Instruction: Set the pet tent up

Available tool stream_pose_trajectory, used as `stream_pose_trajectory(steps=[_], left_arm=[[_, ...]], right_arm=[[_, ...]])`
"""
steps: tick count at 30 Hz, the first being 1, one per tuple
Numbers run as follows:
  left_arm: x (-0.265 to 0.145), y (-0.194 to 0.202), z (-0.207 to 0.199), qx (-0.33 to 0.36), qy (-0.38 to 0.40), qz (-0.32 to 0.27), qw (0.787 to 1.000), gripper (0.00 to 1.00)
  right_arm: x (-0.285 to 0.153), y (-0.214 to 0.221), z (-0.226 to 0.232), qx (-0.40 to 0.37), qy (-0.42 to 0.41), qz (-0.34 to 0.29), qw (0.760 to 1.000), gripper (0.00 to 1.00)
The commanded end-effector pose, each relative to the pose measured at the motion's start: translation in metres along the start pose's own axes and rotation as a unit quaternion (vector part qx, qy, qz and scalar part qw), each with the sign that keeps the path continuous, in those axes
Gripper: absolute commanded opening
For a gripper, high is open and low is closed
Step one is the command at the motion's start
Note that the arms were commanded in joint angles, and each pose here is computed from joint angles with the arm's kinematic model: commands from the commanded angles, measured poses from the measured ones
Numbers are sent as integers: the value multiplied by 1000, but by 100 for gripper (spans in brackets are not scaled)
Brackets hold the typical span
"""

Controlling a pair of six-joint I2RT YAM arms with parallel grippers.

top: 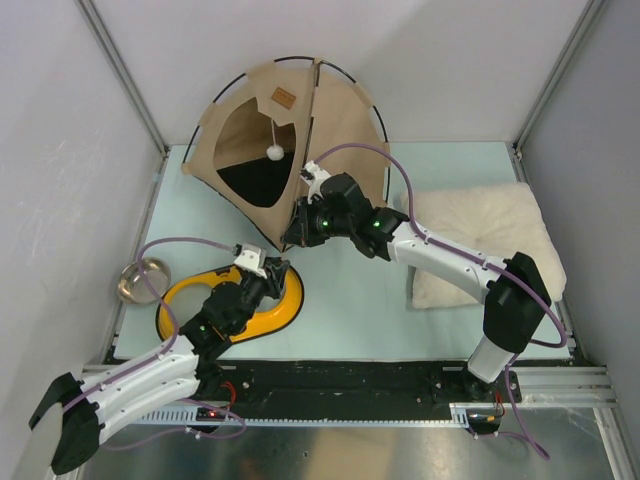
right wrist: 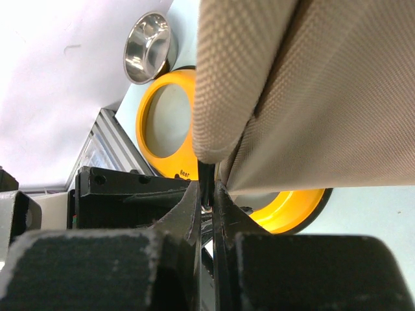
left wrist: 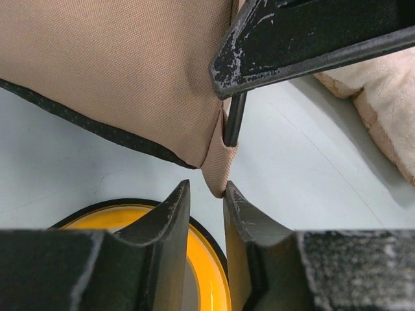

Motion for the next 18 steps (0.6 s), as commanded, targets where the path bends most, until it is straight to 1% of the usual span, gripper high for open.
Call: stream_pose_trajectory(steps=[1,8,9,14,16,18], left_arm=[[8,-27,-6,-8,3,-43,999,30],[14,-32,-9,-9,5,-45,999,29],[14,-32,-9,-8,5,-46,999,27],[15,-35,-9,-9,4,-48,999,5],[15,-36,-10,-8,7,-49,999,2],[15,-36,-11,-7,13,-47,999,1]], right_arm=[[-13,-23,21,-14,-33,-35,999,0],[-11,-20,19,-16,-30,-32,999,0],[-10,-20,20,-16,-30,-31,999,0],[-8,-17,18,-18,-26,-29,999,0],[-7,-16,17,-20,-23,-28,999,0],[-6,-15,16,-23,-19,-27,999,0]])
Point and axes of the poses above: each gripper's point midway between its finger pads, its own x axis out along the fingers, its own z axis along the line the jaws close on, y = z × x, the point moved 6 cm from there along -x, back along the fingers, and after that the axes turned 7 degrees about -x, right-handed, at the moved point
